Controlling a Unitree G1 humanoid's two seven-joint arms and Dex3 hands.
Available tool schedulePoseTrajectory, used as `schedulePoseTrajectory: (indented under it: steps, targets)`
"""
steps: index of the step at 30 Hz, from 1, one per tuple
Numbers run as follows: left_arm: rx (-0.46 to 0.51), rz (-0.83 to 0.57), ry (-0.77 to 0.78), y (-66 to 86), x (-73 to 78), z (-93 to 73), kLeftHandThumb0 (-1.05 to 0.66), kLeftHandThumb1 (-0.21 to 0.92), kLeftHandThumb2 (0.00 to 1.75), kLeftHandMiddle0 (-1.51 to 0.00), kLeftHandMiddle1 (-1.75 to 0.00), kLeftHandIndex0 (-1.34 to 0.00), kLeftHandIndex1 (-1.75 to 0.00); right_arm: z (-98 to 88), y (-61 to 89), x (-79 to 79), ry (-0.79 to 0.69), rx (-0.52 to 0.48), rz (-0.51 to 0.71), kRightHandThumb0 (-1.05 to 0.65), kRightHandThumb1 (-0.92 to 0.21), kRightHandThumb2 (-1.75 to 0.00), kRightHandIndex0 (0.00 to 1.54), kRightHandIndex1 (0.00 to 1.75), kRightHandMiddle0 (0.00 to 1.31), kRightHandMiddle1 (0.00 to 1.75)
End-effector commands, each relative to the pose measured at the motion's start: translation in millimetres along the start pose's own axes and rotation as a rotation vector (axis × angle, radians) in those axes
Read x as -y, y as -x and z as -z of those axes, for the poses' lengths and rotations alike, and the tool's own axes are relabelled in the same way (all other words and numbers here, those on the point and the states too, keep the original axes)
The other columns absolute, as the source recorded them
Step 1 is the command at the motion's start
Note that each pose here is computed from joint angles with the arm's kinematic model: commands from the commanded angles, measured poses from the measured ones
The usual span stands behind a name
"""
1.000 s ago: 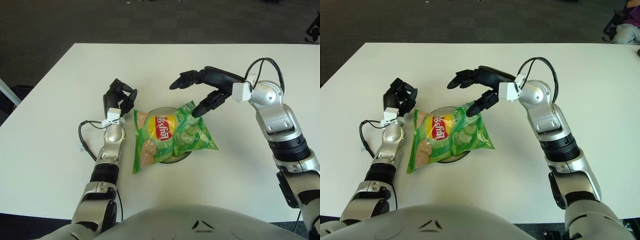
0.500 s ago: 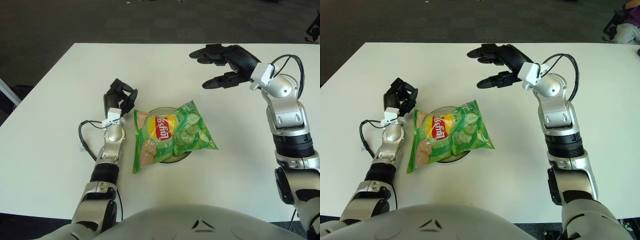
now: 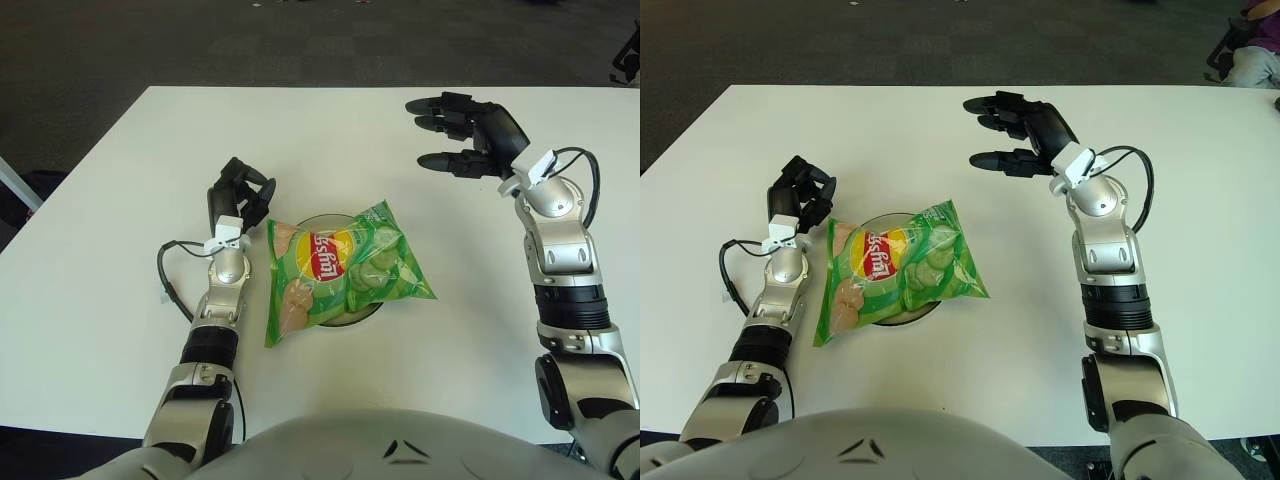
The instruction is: Put the snack into the plate.
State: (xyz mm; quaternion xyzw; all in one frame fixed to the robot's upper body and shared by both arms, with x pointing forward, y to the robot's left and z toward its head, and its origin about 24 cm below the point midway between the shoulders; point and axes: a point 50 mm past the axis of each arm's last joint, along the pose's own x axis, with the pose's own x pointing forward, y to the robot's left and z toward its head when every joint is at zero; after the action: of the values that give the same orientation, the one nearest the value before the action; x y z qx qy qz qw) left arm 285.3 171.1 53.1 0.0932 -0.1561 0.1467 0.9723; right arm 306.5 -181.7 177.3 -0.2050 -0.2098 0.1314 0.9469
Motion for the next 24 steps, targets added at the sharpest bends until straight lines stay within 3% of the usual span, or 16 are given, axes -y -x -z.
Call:
schedulePoseTrajectory:
  steps: [1,15,22,24]
  targets:
    - [-0.042,0.007,-0.008,7.9,-2.5,10.0,-0.25,0.92,0.27,-0.96,-1.75,-0.76,-1.75,5.8,4.9,4.7,-0.075,-0.022,0.075,-0.36,-0.92,-0.01,0.85,0.07,0.70,0.28]
    - [-0.048,0.013,-0.007,5.3,-5.3,12.5,-0.25,0.92,0.27,-0.96,-1.75,-0.75,-1.75,29.4,18.8,1.7,-0.240,-0.023,0.297,-0.34,-0.92,-0.09,0.91,0.06,0.69,0.32]
    - [-0.049,0.022,-0.006,4.9,-6.8,14.2,-0.26,0.92,0.27,-0.96,-1.75,-0.75,-1.75,45.7,27.7,-1.3,-0.383,-0.046,0.382,-0.36,-0.92,-0.21,1.00,0.05,0.62,0.52]
    - [-0.049,0.024,-0.005,4.9,-6.9,14.4,-0.26,0.92,0.27,-0.96,-1.75,-0.75,-1.75,49.2,30.1,-3.5,-0.432,-0.060,0.398,-0.36,-0.92,-0.25,1.02,0.05,0.53,0.99]
